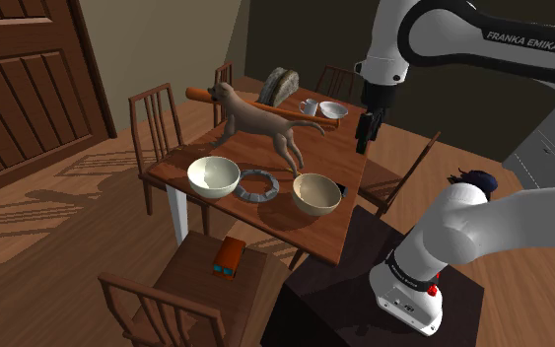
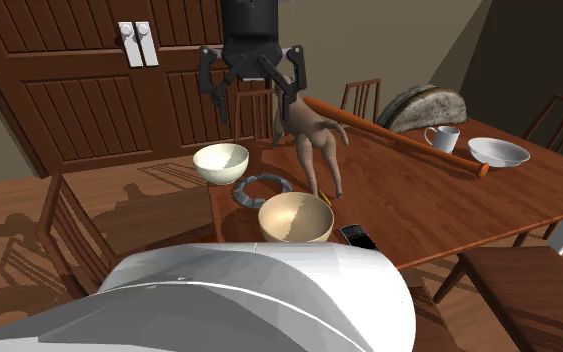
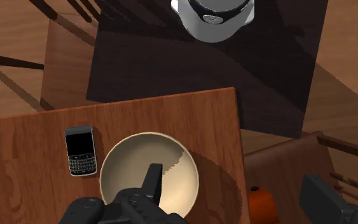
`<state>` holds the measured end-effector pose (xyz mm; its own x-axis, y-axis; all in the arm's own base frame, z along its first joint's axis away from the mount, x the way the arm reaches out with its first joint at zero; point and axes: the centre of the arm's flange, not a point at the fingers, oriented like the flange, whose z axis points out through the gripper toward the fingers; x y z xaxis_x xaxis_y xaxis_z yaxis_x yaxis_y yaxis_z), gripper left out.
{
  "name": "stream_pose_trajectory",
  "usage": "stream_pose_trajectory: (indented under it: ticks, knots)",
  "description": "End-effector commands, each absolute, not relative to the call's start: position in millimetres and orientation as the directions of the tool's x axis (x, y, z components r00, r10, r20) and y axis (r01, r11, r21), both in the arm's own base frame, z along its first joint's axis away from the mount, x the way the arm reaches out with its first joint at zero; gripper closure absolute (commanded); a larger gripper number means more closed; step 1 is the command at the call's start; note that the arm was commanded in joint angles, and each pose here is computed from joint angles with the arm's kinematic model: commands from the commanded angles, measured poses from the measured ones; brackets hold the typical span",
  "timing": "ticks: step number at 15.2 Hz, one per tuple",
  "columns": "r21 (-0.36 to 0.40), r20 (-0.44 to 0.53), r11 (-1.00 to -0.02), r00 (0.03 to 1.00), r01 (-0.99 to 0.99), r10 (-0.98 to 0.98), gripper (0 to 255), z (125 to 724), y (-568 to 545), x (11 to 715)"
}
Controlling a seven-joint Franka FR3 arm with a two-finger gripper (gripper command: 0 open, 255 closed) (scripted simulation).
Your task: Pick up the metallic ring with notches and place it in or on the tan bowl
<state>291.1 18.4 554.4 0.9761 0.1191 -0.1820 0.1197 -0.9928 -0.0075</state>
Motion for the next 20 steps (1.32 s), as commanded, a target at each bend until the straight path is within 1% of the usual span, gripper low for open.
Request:
stream_pose_trajectory:
  ticks: [1,10,20]
  knots:
    - [-0.008,-0.182,-0.993,0.976,0.12,0.119,0,554.4,18.4,291.1]
    - [-0.01,-0.092,-0.976,0.971,0.22,0.22,0,459.4,28.3,344.9]
    - [-0.003,0.009,-0.945,0.945,0.328,0.328,0,360.2,48.0,412.8]
